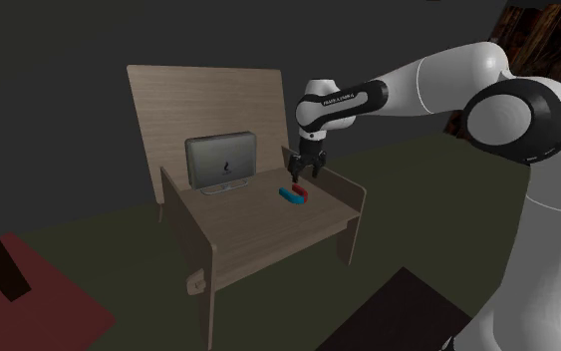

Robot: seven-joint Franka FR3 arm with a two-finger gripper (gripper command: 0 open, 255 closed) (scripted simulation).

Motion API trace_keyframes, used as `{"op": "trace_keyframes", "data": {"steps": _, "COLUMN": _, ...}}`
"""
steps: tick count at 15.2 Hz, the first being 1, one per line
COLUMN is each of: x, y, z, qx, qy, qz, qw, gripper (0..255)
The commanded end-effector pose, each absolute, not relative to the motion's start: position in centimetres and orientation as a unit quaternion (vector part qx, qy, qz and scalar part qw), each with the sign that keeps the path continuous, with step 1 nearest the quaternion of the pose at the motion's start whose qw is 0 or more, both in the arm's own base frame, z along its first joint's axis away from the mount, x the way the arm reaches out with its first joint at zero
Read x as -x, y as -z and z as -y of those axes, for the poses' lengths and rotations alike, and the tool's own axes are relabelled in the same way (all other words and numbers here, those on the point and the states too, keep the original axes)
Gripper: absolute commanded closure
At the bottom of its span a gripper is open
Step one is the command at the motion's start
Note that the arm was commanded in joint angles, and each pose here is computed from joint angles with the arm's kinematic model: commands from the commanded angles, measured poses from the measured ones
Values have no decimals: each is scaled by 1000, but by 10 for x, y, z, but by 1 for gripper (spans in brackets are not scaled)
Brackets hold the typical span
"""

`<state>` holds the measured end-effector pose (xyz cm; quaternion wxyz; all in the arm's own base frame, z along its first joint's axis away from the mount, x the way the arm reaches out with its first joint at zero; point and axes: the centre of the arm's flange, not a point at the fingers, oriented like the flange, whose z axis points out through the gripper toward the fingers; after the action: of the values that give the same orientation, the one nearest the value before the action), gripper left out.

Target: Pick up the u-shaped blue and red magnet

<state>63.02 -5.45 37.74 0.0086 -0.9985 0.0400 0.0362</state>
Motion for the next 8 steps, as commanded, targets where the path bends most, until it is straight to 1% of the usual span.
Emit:
{"op": "trace_keyframes", "data": {"steps": 1, "x": -640, "y": -368, "z": 56, "qx": 998, "qy": -39, "qz": -40, "qw": 7, "gripper": 0}}
{"op": "trace_keyframes", "data": {"steps": 8, "x": -640, "y": -328, "z": 56, "qx": 998, "qy": -39, "qz": -40, "qw": 7, "gripper": 0}}
